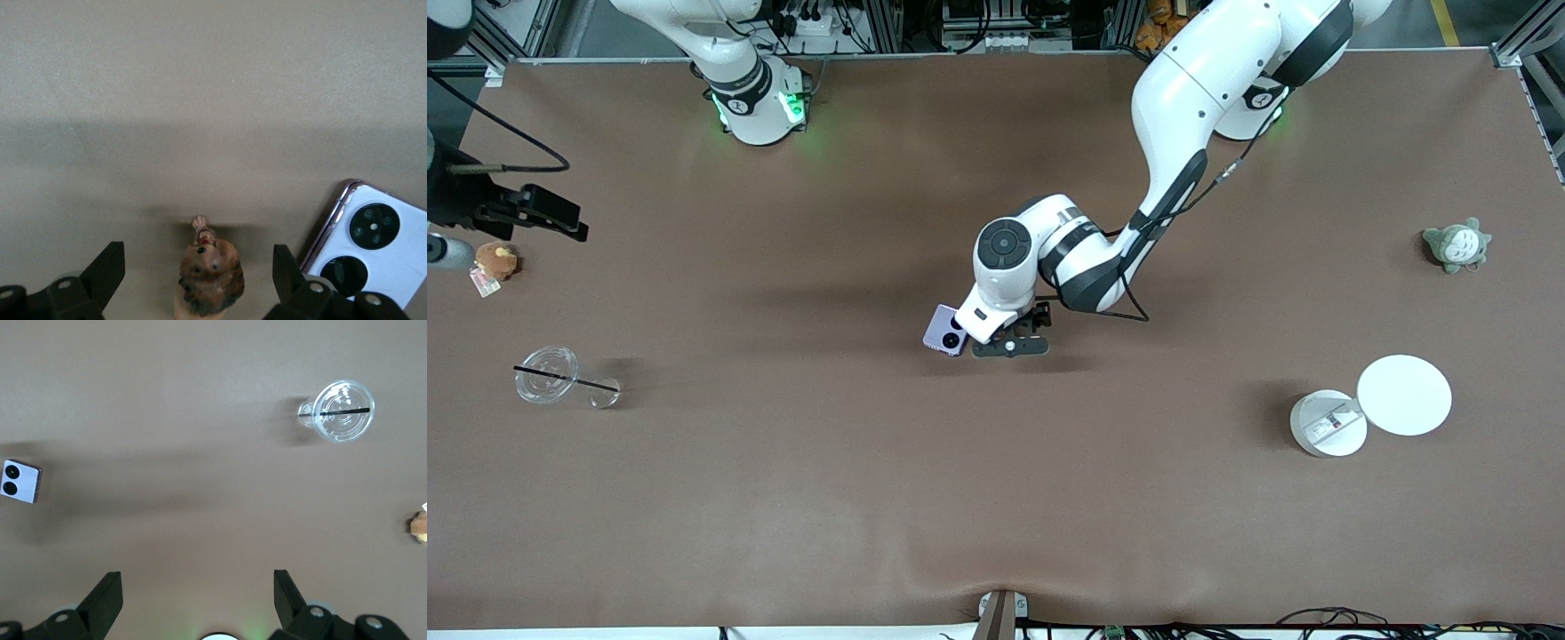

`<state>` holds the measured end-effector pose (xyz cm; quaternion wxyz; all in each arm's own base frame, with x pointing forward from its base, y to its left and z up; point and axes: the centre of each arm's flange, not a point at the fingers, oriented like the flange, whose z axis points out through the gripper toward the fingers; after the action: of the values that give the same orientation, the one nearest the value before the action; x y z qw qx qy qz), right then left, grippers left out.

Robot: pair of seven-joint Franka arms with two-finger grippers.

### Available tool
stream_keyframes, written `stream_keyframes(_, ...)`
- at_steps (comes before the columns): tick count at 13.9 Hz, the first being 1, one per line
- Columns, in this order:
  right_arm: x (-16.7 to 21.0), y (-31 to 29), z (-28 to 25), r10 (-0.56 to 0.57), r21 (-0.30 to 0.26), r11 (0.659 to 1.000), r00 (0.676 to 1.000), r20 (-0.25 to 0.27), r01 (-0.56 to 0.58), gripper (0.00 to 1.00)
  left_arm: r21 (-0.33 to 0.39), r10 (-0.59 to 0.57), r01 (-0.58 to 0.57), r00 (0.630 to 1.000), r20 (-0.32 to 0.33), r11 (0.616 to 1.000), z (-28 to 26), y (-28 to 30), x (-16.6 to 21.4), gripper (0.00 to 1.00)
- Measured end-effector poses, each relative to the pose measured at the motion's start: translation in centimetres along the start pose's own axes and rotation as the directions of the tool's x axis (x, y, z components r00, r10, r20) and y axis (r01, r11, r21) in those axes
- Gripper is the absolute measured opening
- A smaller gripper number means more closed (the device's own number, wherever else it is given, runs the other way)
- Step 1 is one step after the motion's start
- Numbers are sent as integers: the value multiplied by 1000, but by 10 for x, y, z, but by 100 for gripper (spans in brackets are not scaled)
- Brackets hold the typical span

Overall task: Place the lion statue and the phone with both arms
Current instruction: 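Grasp the lion with the left gripper while the right gripper reaches out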

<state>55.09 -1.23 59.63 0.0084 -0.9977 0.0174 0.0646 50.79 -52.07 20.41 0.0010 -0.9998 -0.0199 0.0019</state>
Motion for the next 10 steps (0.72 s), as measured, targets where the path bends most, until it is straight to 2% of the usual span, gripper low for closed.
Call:
stream_keyframes(1,6,-2,9,-5,0,1000,1000,17,5,100,-1,-1,1,1000,-1,1000,-1,0,1,94)
stream_keyframes(5,26,-22,42,-39,-1,999,997,65,40,100,2,-11,11,1000,0,1000,-2,0,1,91)
stream_keyframes(7,33,-29,51,-50,-1,999,996,69,51,100,7,-22,22,1000,3,1000,-1,0,1,74)
stream_keyframes(10,38,-32,59,-56,-2,998,995,78,57,100,25,-41,40,999,14,999,1,-2,-1,40)
